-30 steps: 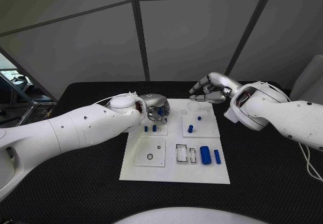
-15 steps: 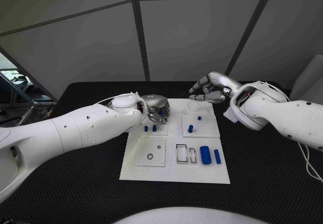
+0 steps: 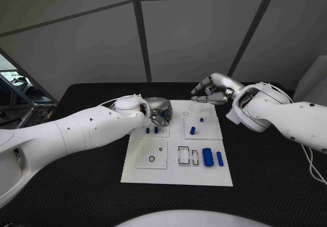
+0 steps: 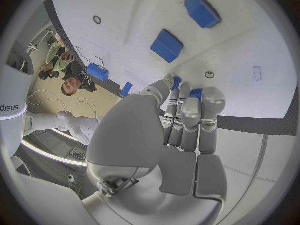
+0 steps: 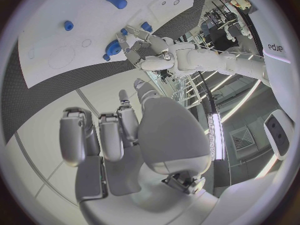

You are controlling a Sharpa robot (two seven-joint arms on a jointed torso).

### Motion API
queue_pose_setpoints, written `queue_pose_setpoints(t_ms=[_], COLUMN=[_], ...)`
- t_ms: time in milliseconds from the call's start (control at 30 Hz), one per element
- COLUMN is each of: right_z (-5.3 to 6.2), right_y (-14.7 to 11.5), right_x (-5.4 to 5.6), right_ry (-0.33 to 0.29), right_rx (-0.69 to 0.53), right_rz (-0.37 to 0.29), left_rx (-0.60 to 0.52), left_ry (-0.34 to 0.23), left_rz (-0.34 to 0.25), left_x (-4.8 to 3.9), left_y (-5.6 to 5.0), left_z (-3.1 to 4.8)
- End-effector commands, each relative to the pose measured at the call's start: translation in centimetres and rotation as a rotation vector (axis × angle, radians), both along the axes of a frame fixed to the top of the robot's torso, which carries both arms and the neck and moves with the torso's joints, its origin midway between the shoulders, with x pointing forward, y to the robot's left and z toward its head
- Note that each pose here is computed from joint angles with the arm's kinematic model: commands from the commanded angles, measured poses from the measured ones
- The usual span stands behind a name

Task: Assemble the parts on the task board

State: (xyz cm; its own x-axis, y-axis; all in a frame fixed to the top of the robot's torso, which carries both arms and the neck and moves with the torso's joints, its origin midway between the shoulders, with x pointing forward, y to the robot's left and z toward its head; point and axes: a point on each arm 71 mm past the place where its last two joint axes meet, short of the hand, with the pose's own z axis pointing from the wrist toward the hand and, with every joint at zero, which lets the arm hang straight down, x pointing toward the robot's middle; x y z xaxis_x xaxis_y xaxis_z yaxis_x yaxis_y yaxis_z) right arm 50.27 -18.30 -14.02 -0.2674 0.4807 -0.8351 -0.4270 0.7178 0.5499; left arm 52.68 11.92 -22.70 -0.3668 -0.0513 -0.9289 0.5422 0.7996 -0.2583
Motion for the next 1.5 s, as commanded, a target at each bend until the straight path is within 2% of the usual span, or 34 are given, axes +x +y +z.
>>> queue_pose_setpoints(t_ms=[33, 367, 700, 967, 1033, 1233, 1333, 1500], right_z=[0.2, 0.2, 0.2, 0.2, 0.2, 0.2, 0.2, 0.2], right_y=[0.1, 0.1, 0.1, 0.0, 0.0, -0.1, -0.3, -0.3], right_x=[0.0, 0.0, 0.0, 0.1, 0.1, 0.1, 0.1, 0.2], right_ry=[-0.016, -0.015, -0.016, -0.017, -0.017, -0.016, -0.016, -0.016], right_rx=[0.002, 0.002, 0.003, 0.002, 0.002, 0.001, 0.0, -0.001], right_rz=[0.001, 0.001, 0.003, 0.0, -0.001, -0.005, -0.008, -0.01], left_rx=[0.012, 0.025, -0.004, -0.038, -0.046, -0.078, -0.091, -0.094], left_ry=[0.011, 0.031, 0.021, 0.017, 0.016, 0.003, -0.007, -0.004], left_rz=[-0.01, -0.012, -0.022, -0.011, -0.006, 0.015, 0.028, 0.049], left_x=[0.0, 0.05, -0.07, -0.54, -0.65, -0.65, -0.77, -1.0], left_y=[-0.1, 0.1, 0.0, 0.8, 1.0, 1.9, 2.7, 3.8], left_z=[-0.17, -0.47, -0.32, 0.02, 0.23, 1.63, 2.39, 2.82])
